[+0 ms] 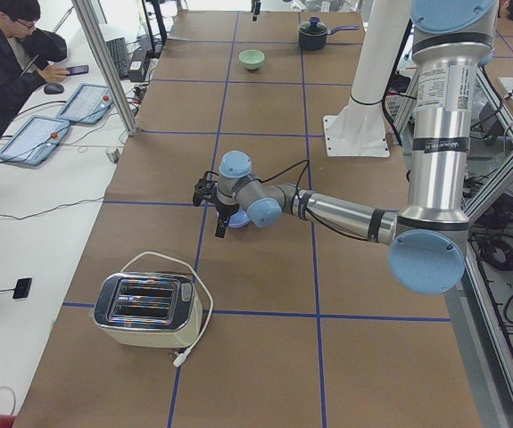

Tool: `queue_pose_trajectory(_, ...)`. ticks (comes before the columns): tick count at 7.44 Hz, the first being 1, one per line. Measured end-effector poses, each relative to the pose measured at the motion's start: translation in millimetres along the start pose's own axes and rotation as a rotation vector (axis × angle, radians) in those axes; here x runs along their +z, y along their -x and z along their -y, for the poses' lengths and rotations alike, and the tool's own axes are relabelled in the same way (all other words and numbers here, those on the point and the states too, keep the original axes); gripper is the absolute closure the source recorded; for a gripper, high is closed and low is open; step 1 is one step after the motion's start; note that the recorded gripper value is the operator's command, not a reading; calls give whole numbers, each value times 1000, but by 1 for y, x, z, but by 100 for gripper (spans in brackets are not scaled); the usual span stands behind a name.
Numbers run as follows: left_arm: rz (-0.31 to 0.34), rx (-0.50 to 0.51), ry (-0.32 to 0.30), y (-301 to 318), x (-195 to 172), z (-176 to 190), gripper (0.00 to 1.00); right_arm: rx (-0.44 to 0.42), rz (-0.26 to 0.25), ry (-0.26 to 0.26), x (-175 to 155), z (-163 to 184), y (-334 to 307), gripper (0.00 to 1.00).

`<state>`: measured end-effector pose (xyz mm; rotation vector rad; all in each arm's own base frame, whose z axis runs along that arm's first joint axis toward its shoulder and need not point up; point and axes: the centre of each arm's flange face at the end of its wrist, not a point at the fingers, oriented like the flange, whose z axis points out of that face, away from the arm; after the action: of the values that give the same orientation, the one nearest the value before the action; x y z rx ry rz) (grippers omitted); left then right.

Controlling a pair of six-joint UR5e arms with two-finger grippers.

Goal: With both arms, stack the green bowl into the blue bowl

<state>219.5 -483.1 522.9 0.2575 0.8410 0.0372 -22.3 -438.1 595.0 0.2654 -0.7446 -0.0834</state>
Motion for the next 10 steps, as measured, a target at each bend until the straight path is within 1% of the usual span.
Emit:
queue_pose_trajectory(1,-6,8,8,-8,13,-6,24,-1,-1,0,0,0,0,0)
queue_pose_trajectory(3,-29,41,18,-21,29,-16,71,1,-1,1,1,-1,0,0)
queue_pose_trajectory(4,-34,51,22,-24,33,-19,88,2,-2,1,1,-1,-1,0)
queue_pose_trajectory(5,-35,55,25,-25,35,-20,100,3,-3,1,1,-1,-1,0)
queue_pose_trajectory(8,-34,64,21,-27,35,-20,100,3,-3,1,1,-2,-1,0)
queue_pose_trajectory(10,-58,74,9,-43,25,-13,100,3,-3,1,1,-2,-1,0)
